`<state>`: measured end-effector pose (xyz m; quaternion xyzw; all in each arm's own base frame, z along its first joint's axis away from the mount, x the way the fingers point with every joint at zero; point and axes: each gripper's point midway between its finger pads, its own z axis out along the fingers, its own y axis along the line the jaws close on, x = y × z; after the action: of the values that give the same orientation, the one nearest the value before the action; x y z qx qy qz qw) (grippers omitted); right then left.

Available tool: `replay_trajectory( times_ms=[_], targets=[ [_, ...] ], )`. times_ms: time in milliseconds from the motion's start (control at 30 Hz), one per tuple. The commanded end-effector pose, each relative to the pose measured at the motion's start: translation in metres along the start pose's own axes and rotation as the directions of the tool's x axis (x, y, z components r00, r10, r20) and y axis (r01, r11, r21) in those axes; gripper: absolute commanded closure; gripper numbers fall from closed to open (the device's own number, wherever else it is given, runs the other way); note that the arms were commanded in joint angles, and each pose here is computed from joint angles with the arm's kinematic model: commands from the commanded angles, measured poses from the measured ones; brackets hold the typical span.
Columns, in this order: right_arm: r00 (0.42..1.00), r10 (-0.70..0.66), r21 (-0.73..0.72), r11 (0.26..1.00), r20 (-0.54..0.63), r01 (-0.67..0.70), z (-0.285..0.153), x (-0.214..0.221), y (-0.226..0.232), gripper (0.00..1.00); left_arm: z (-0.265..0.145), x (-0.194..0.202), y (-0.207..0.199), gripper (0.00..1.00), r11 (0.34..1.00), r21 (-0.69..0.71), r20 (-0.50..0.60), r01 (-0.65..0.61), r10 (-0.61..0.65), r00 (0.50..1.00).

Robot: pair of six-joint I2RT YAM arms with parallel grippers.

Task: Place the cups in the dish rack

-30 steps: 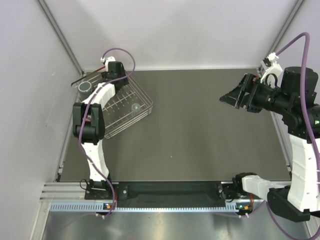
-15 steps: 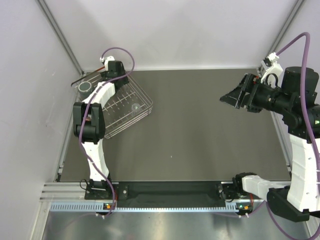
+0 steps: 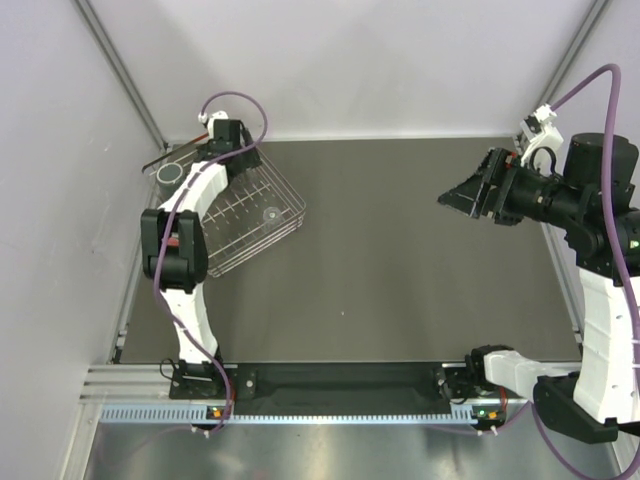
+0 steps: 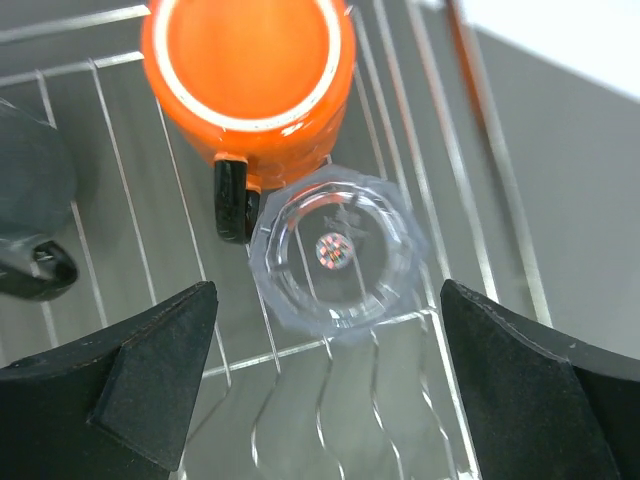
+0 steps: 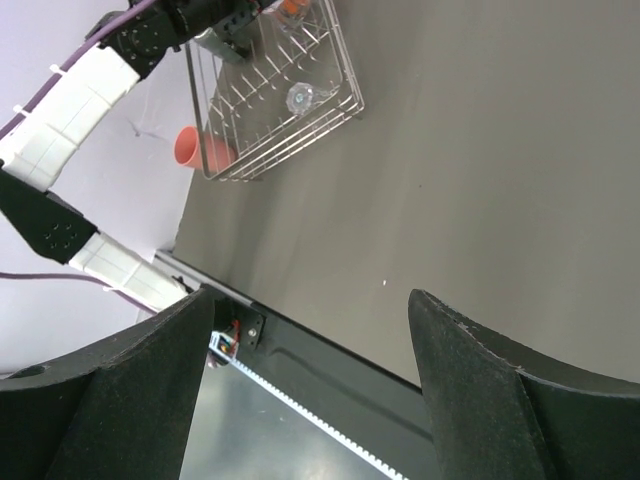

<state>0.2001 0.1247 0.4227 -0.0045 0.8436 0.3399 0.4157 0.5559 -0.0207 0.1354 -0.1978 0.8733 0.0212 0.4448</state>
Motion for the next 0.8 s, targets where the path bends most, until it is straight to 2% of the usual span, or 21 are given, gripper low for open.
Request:
replay_trajectory(
  times_ms=[0,167,200,267,333,500,567,667,767],
  targets=[
    [0.999,-0.017,-0.044,0.999,0.030,0.018,-0.002,-0.005,0.007,0.22,-0.061,-0.068,-0.015,0.02,0.995,0.083,0.144,0.052,-0.064,0.988],
    [1.000,-0.012,-0.071,0.997,0.011,0.012,0.007,-0.004,0.007,0.22,-0.126,-0.105,0.002,0.02,0.996,0.072,0.246,0.045,-0.062,0.967],
    [1.000,-0.005,-0.085,0.996,0.004,0.006,0.008,-0.003,0.008,0.22,-0.132,-0.100,0.011,0.05,0.998,0.052,0.246,0.044,-0.055,0.968],
    [1.000,0.006,-0.106,0.994,-0.011,-0.007,0.016,0.000,0.007,0.22,-0.170,-0.112,0.028,0.07,0.998,0.031,0.310,0.058,-0.064,0.948],
    [0.998,0.035,-0.133,0.990,-0.043,-0.041,0.023,0.006,0.007,0.23,-0.197,-0.103,0.045,0.11,0.998,0.011,0.323,0.060,-0.060,0.944],
    [0.997,0.060,-0.188,0.980,-0.052,-0.069,0.030,0.008,0.011,0.23,-0.233,-0.066,0.085,0.14,0.995,-0.070,0.290,0.069,-0.046,0.956],
    [0.994,0.079,-0.197,0.976,-0.071,-0.091,0.035,0.012,0.010,0.23,-0.236,-0.042,0.106,0.14,0.987,-0.150,0.226,0.063,-0.028,0.974],
    [0.993,0.092,-0.203,0.973,-0.079,-0.107,0.038,0.014,0.009,0.23,-0.242,-0.015,0.151,0.17,0.938,-0.339,0.149,0.071,-0.021,0.989],
    [0.992,0.099,-0.205,0.972,-0.080,-0.113,0.040,0.016,0.008,0.23,-0.247,-0.005,0.173,0.20,0.898,-0.429,0.134,0.096,-0.042,0.990]
  ],
)
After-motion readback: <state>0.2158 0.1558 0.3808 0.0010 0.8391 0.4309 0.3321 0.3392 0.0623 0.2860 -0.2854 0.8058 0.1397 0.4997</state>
